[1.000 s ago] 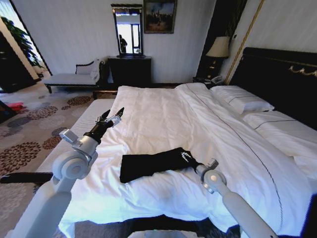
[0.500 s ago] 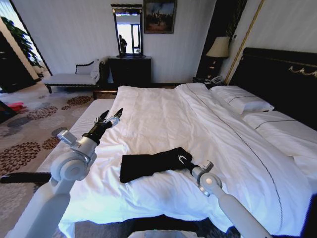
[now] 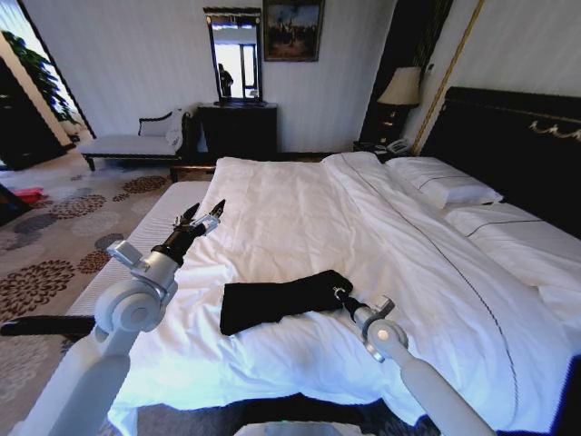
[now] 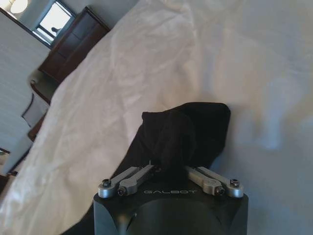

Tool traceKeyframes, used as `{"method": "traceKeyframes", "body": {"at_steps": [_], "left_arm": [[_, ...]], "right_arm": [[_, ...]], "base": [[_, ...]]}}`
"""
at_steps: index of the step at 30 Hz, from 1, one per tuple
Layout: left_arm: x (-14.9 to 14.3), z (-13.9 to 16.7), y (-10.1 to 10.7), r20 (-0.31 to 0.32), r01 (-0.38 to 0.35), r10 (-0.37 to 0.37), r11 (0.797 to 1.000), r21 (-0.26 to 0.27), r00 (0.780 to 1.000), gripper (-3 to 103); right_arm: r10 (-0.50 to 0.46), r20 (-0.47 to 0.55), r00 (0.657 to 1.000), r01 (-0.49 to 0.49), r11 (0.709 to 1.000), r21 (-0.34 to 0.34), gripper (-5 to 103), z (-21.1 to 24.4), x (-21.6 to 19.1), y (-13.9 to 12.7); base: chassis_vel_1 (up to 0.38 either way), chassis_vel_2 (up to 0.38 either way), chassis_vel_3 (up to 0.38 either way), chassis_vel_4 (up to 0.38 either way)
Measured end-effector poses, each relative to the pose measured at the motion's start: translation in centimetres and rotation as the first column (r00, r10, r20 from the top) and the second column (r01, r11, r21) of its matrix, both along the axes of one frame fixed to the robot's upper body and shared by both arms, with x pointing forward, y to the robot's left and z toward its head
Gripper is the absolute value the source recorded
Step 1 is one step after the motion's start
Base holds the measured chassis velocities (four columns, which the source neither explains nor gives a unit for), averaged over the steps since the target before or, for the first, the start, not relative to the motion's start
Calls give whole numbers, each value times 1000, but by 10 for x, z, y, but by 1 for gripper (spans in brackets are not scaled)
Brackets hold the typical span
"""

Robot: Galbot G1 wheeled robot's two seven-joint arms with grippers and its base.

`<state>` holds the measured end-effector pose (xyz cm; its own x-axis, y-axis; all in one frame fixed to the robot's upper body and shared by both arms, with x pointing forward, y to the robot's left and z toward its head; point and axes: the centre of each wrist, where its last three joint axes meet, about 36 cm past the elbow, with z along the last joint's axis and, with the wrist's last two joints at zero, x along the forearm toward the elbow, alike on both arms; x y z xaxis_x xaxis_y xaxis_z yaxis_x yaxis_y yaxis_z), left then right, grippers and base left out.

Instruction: Fold the clothes on the bed.

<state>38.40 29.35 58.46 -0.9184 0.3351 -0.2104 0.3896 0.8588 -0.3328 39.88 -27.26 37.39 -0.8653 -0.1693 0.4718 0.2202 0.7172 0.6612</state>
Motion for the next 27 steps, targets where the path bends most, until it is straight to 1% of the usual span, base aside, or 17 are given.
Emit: {"method": "traceKeyframes", "body": {"at_steps": [1, 4, 6, 7, 8, 9, 10, 11, 12, 13, 14, 16, 19, 20, 22, 24, 27], "left_arm": [[0, 0, 0, 1, -1, 1, 1000, 1, 1000, 100], [-2, 0, 0, 2, -4, 4, 1000, 1, 1000, 100], [-2, 0, 0, 3, -4, 4, 1000, 2, 1000, 100], [-3, 0, 0, 4, -6, 6, 1000, 4, 1000, 100], [-3, 0, 0, 4, -7, 7, 1000, 5, 1000, 100], [-4, -1, 0, 5, -7, 7, 1000, 6, 1000, 100], [-4, -1, 0, 5, -7, 7, 1000, 6, 1000, 100], [-4, -1, 0, 5, -7, 7, 1000, 6, 1000, 100], [-4, -1, 0, 5, -8, 7, 1000, 6, 1000, 100], [-4, -1, 0, 6, -7, 7, 1000, 7, 1000, 100], [-5, -1, 0, 6, -7, 7, 1000, 7, 1000, 100], [-5, -1, -1, 7, -7, 7, 1000, 8, 1000, 100], [-5, -2, -2, 6, -7, 7, 1000, 11, 1000, 100], [-5, -2, -2, 6, -7, 7, 1000, 11, 1000, 100], [-7, -2, -2, 5, -8, 8, 1000, 14, 1000, 100], [-7, -2, -2, 4, -9, 9, 1000, 14, 1000, 100], [-9, -3, -2, 4, -11, 11, 1000, 17, 1000, 100]], "right_arm": [[-5, -7, 1000, 5, 1000, -9, 2, 1, -1, 1], [-21, -29, 999, 20, 999, -33, 18, 7, -4, 3], [-25, -32, 999, 24, 999, -37, 18, 9, -4, 3], [-42, -41, 998, 40, 998, -48, 28, 13, -4, 1], [-52, -46, 998, 49, 997, -53, 28, 15, -4, 0], [-62, -49, 997, 59, 997, -57, 33, 17, -4, -2], [-62, -49, 997, 59, 997, -57, 33, 17, -4, -2], [-71, -54, 996, 68, 996, -61, 39, 19, -4, -3], [-78, -59, 995, 74, 995, -63, 39, 20, -5, -4], [-86, -72, 994, 82, 995, -63, 50, 21, -6, -4], [-91, -93, 991, 86, 994, -63, 55, 21, -7, -4], [-94, -109, 990, 88, 994, -63, 55, 21, -8, -4], [-103, -150, 983, 95, 994, -57, 71, 17, -10, -2], [-103, -150, 983, 95, 994, -57, 71, 17, -10, -2], [-100, -172, 980, 94, 995, -42, 83, 12, -10, 0], [-97, -174, 980, 92, 995, -36, 83, 11, -9, 1], [-77, -173, 982, 77, 997, -10, 97, 8, -6, 8]], "base": [[0, 0, 0, 0], [0, 0, 0, 0], [0, 0, 0, 0], [0, 0, 0, 0], [0, 0, 0, 0], [0, 0, 0, 0], [0, 0, 0, 0], [0, 0, 0, 0], [0, 0, 0, 0], [0, 0, 0, 0], [0, 0, 0, 0], [0, 0, 0, 0], [0, 0, 0, 0], [0, 0, 0, 0], [0, 0, 0, 0], [0, 0, 0, 0], [0, 0, 0, 0]]}}
